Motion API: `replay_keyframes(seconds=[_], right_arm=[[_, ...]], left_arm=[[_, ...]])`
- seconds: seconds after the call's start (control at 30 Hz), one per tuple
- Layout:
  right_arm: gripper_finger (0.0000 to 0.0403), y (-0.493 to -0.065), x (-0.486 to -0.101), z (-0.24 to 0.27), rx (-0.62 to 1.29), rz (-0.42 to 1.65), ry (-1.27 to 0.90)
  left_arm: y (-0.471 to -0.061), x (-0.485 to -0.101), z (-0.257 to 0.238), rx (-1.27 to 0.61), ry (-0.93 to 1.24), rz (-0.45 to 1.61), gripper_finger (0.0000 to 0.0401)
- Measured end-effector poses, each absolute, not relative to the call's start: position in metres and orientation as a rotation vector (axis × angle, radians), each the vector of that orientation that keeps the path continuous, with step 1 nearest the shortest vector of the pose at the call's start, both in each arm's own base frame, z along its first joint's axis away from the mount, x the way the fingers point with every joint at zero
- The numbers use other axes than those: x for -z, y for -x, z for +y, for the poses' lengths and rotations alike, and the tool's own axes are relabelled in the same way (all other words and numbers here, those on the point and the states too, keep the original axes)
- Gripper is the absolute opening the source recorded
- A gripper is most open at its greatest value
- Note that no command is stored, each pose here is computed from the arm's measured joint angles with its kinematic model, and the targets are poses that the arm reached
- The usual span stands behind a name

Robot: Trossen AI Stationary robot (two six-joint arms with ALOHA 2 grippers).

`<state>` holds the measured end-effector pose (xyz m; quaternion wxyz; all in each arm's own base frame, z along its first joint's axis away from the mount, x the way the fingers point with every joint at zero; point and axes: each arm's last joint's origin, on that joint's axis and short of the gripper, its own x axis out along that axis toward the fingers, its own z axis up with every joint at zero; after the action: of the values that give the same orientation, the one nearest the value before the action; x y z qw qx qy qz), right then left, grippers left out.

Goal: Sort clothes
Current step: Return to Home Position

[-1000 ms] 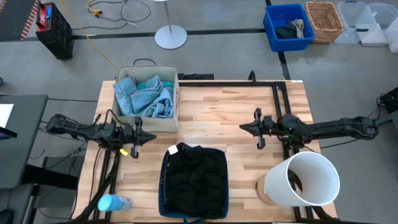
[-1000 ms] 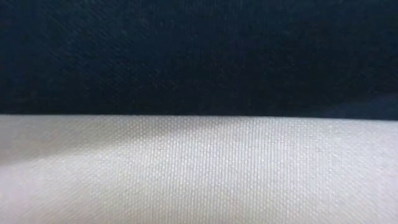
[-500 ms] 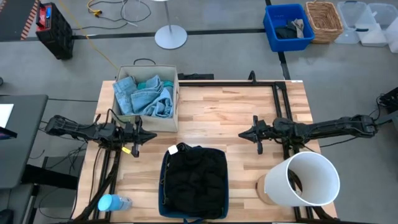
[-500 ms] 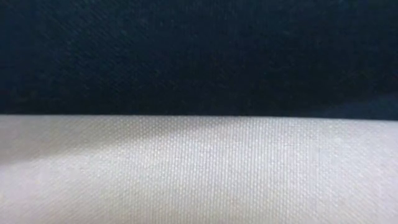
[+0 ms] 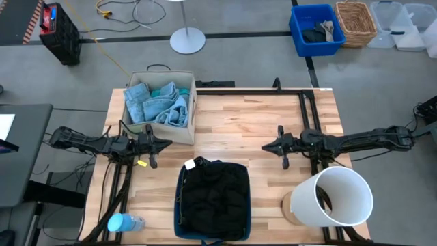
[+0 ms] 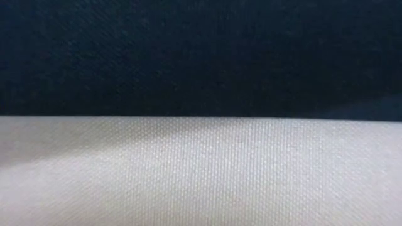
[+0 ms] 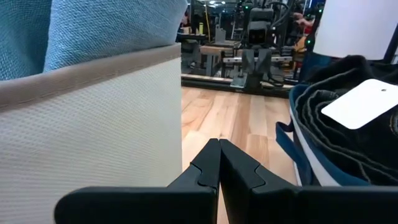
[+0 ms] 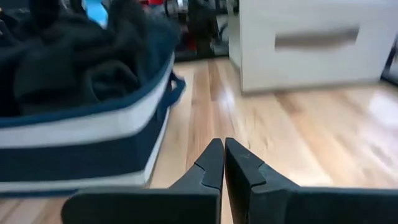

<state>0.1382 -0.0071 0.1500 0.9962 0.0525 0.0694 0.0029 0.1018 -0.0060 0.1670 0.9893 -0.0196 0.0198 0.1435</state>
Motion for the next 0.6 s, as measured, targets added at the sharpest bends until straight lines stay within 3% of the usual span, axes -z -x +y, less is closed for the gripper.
replay_keyframes(seconds=[0.6], right_arm=[[0.0028,-0.127,-0.116,-0.006,0.020,0.508,-0.159]], left_arm=[[-0.102,-0.166,-0.006,-0.290,0.029,0.049,0.0000]])
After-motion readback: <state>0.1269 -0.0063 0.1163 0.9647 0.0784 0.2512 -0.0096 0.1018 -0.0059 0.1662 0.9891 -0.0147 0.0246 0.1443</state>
